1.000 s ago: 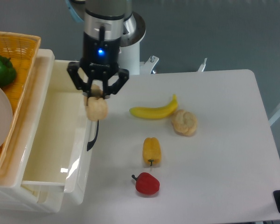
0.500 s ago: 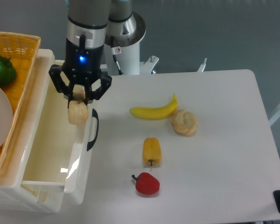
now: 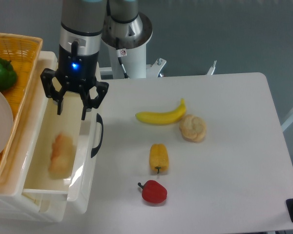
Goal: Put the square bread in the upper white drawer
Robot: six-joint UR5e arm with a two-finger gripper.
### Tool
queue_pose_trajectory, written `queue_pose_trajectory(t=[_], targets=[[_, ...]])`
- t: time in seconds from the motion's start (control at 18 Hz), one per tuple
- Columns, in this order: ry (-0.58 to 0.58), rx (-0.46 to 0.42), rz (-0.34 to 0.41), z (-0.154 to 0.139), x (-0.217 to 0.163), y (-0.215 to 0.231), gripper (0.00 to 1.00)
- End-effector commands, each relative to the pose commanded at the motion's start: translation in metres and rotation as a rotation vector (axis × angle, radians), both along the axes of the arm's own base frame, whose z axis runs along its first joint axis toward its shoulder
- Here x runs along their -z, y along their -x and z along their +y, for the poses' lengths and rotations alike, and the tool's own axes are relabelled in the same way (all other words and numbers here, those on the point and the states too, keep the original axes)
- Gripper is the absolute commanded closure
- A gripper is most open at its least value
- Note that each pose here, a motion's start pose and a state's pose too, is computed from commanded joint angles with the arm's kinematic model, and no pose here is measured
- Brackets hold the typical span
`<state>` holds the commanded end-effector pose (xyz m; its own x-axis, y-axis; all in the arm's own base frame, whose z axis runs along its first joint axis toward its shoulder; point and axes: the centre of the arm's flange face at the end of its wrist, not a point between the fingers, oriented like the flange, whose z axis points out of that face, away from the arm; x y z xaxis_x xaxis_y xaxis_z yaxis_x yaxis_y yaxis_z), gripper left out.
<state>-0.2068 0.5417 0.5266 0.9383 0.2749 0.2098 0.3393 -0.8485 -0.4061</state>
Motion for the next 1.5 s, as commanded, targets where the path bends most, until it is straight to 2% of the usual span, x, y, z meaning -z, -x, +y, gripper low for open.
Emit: queue_pose_trajectory(t=[0.22, 0.28, 0.33, 0.39, 0.56, 0.67, 0.89, 1.11, 1.39, 1.5], targets=[[-0.002, 0.004, 0.000, 0.000, 0.000, 0.001, 0.39], [0.001, 0.007, 0.001, 0.001, 0.002, 0.002, 0.36], [0.011, 0.001, 0.004, 0.001, 0.008, 0.011, 0.05], [0.013, -0.008, 0.003, -0.001, 0.009, 0.017, 0.01], [0.015, -0.051, 0.006, -0.011, 0.010, 0.042, 0.00], [0.014, -0.049, 0.023, -0.017, 0.010, 0.057, 0.00], [0.011, 0.027, 0.087, -0.032, 0.011, 0.084, 0.00], [0.026, 0.041, 0.126, -0.053, 0.012, 0.115, 0.00], [0.127, 0.124, 0.196, -0.076, 0.021, 0.139, 0.00], [0.166, 0.114, 0.206, -0.085, 0.030, 0.149, 0.00]])
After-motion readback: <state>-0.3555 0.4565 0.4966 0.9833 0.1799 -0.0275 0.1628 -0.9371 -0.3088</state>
